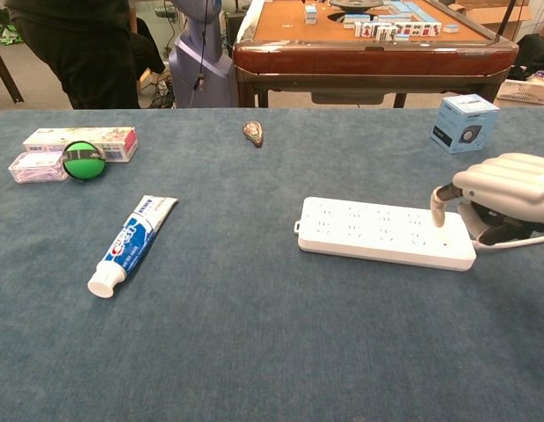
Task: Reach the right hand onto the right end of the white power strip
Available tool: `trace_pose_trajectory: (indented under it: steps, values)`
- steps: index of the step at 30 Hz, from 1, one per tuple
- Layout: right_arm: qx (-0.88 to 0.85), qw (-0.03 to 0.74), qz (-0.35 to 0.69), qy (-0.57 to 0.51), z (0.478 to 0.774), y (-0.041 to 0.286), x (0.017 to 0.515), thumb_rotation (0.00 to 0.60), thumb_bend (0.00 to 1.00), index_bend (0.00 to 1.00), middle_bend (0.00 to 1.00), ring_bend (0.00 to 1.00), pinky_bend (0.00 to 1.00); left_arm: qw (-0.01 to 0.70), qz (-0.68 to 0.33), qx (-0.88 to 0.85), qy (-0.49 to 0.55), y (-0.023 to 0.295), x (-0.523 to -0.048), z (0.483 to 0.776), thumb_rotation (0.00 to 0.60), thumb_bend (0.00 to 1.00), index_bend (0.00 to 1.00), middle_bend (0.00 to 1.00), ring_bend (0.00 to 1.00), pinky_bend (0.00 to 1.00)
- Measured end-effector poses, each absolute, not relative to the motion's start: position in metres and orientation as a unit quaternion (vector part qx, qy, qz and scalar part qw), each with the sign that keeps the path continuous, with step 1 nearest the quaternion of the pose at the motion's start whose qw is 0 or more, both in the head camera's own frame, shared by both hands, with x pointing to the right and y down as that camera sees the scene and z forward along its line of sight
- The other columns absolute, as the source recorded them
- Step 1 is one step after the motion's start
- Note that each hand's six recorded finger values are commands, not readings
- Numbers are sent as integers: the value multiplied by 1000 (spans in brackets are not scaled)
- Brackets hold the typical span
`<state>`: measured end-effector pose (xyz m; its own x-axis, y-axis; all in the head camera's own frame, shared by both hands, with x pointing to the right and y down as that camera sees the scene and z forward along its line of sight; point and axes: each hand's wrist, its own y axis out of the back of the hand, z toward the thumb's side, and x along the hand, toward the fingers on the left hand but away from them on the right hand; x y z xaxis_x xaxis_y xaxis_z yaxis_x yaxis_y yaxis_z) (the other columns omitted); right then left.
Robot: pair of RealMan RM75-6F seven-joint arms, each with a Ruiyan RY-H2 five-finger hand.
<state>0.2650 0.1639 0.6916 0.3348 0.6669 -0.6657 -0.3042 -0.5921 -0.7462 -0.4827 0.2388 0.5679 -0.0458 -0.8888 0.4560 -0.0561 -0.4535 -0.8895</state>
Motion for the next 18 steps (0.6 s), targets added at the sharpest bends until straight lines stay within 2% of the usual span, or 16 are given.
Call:
trace_pose_trajectory:
  steps: [2,5,8,10,12,14,18]
  values:
    - [-691,441,554,-147,679,162,268,600,603,375,847,981,1000,344,-607,-599,393,239,-482,568,600,441,446,436,398,607]
    - [-683,452,548,-171,660,161,277,600,445,360,687,858,981,344,-607,-600,391,239,-482,569,600,441,445,436,398,607]
    - [-670,460,548,-199,642,162,293,600,338,358,526,638,774,346,-608,-600,388,240,-480,571,600,441,440,436,398,608]
    - [-660,462,551,-219,631,163,305,600,302,358,438,456,495,347,-608,-601,385,240,-479,572,600,441,435,436,398,607]
    - [-646,459,558,-245,620,166,322,600,281,358,375,350,304,349,-609,-601,383,241,-478,572,600,441,431,436,398,607]
    - [-632,455,566,-270,608,171,340,600,269,358,339,306,242,351,-609,-601,381,241,-477,573,600,441,430,436,398,607]
    - [-609,448,571,-319,590,180,370,600,252,358,286,266,220,356,-608,-600,379,242,-474,575,600,441,429,436,389,607]
